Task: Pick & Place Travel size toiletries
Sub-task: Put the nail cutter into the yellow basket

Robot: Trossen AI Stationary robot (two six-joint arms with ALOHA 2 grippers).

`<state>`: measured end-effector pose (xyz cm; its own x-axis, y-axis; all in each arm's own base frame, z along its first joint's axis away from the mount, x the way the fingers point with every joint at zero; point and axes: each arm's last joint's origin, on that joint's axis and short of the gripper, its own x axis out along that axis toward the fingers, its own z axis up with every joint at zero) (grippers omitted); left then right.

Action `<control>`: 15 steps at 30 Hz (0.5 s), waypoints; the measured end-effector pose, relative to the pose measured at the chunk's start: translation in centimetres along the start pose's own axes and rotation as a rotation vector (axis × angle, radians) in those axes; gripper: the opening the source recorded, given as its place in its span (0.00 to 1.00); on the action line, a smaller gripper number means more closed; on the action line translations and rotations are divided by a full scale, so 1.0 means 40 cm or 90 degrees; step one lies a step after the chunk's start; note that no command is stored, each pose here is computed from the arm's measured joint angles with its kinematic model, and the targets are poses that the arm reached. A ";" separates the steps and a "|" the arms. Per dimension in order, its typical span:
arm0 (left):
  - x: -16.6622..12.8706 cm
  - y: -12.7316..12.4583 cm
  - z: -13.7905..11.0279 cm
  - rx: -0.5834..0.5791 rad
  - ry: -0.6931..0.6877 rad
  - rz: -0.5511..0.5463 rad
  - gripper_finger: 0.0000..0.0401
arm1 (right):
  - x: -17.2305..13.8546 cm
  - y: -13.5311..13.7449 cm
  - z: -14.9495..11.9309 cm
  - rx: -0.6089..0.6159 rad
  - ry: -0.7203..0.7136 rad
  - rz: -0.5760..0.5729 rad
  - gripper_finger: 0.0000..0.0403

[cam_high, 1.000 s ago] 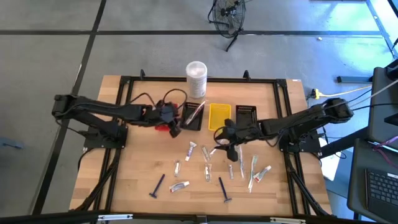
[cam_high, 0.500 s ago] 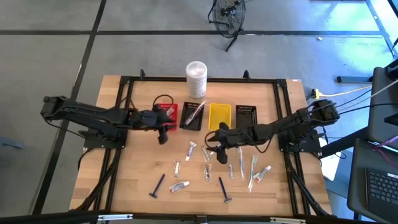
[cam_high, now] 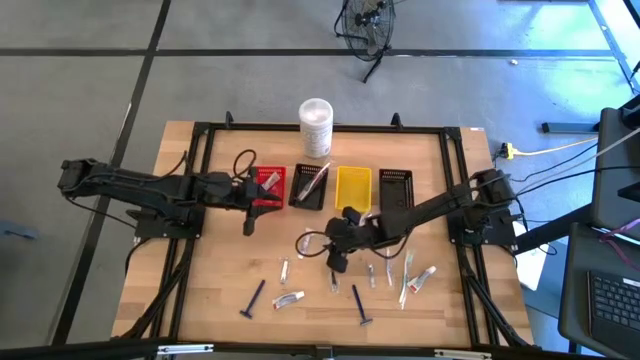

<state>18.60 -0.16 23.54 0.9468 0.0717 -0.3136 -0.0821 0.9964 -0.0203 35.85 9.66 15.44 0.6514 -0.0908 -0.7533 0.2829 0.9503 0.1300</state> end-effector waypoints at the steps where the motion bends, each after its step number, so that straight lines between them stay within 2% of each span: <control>1: -0.002 0.000 -0.001 0.000 0.002 0.000 0.25 | 0.011 0.000 -0.007 0.013 0.008 -0.005 0.49; 4: -0.003 0.000 0.001 -0.008 0.000 -0.001 0.26 | 0.034 -0.004 -0.023 0.050 0.024 -0.020 0.47; 10: -0.003 0.000 -0.001 -0.007 0.004 -0.002 0.26 | 0.047 -0.006 -0.032 0.052 0.029 -0.032 0.44; 15: -0.003 0.000 -0.005 -0.007 0.013 -0.002 0.25 | 0.046 -0.011 -0.039 0.045 0.044 -0.048 0.46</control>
<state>18.43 -0.19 23.39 0.9404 0.0682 -0.3331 -0.0832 0.9961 -0.0310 35.84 9.54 13.00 0.5772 -0.1391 -0.8047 0.3797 0.9181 0.1137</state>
